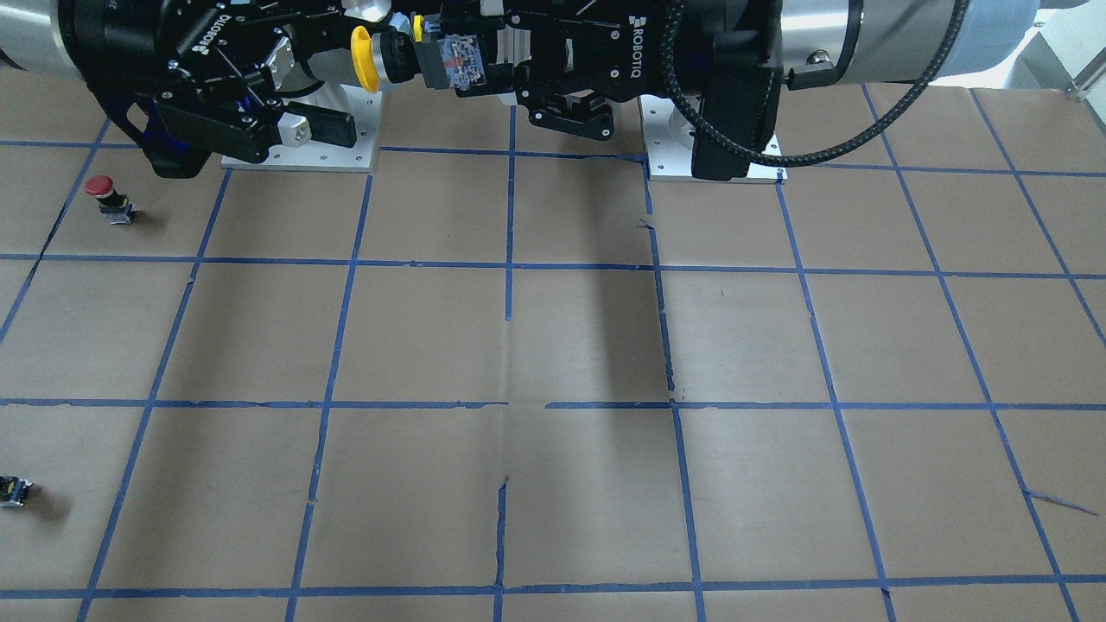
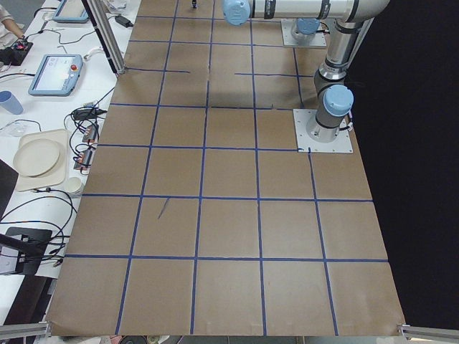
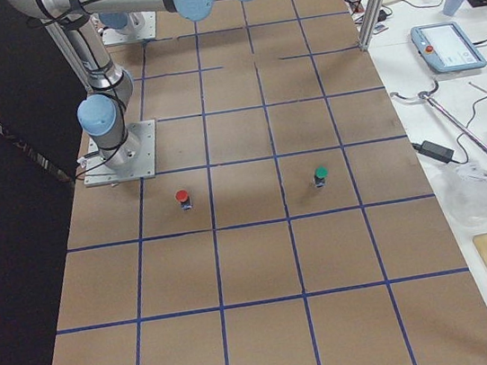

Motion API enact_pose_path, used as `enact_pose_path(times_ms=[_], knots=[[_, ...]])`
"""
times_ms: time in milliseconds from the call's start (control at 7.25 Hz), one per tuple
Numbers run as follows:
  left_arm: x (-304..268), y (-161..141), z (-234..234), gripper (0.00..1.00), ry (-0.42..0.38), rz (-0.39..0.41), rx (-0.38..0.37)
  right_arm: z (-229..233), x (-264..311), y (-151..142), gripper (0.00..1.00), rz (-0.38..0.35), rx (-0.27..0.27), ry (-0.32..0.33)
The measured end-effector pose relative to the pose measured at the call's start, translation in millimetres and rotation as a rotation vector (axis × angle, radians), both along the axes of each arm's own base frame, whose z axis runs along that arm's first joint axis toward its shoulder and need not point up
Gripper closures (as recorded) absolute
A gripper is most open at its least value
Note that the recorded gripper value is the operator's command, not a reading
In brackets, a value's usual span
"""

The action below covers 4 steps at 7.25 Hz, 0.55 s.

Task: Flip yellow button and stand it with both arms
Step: 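Grasp the yellow button with the right gripper beside the left gripper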

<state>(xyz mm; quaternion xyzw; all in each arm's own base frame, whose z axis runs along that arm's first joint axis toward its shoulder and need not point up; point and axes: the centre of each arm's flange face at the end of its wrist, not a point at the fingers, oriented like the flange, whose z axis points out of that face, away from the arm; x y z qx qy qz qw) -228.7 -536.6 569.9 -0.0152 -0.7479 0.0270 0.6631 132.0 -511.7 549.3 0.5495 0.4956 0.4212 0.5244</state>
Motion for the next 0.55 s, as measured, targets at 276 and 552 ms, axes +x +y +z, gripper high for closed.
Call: enact_pose_path(times_ms=[276,552], knots=[[-0.1,0.3,-1.2,0.91,0.007,-0.001,-0.004,8.9,1.6,7.4,0.03,-0.001,-0.007,0.001],[0.5,0.9,-2.3,0.91,0.007,0.001,-0.004,10.4,2.4,9.1,0.49,-0.001,-0.008,0.000]])
